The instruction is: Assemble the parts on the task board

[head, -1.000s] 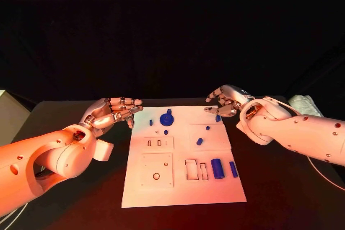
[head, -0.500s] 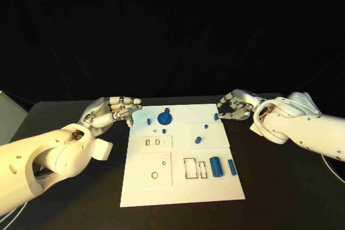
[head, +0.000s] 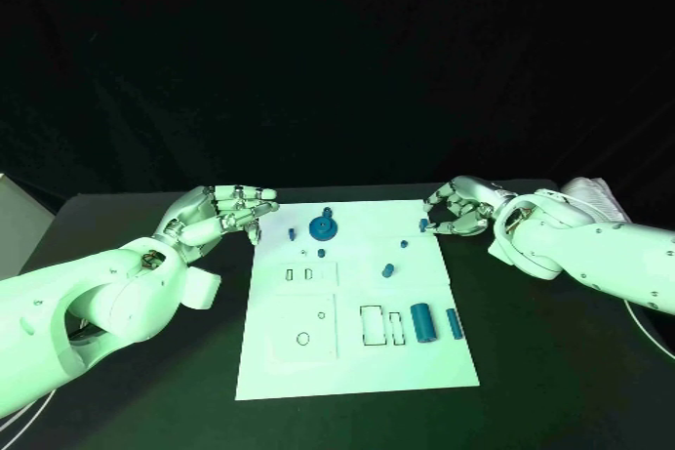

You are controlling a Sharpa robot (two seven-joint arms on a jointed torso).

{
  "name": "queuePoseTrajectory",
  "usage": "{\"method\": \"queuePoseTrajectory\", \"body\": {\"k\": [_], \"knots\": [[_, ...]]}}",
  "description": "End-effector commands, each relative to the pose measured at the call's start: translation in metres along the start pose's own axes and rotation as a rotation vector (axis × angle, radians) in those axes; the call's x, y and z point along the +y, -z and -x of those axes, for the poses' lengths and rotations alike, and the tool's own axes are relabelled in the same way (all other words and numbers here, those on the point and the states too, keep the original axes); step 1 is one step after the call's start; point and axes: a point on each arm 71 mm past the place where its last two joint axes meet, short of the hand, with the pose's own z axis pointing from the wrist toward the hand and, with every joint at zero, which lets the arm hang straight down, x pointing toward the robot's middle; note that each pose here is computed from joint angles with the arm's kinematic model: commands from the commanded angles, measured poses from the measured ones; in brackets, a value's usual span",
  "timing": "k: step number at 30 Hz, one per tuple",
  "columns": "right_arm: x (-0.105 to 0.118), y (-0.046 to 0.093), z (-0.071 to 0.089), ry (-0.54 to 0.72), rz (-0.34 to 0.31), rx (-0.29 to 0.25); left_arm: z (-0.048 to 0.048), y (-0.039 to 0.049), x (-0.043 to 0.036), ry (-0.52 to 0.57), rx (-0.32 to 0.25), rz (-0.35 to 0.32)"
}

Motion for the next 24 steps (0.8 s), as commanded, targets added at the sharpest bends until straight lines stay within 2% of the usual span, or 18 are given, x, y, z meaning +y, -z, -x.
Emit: {"method": "queuePoseTrajectory", "body": {"k": [1, 9, 24], "knots": [[0.001, -0.001, -0.006, 0.008, 0.013, 0.028, -0.0024, -0.0006, -0.0012, 0.008, 0.020, -0.007], [0.001, -0.005, -0.016, 0.005, 0.005, 0.051, -0.0019, -0.0008, -0.0010, 0.007, 0.019, -0.007], [-0.003, -0.010, -0.020, -0.005, -0.020, 0.053, -0.0018, -0.0015, -0.0006, 0.005, 0.019, -0.007]]}}
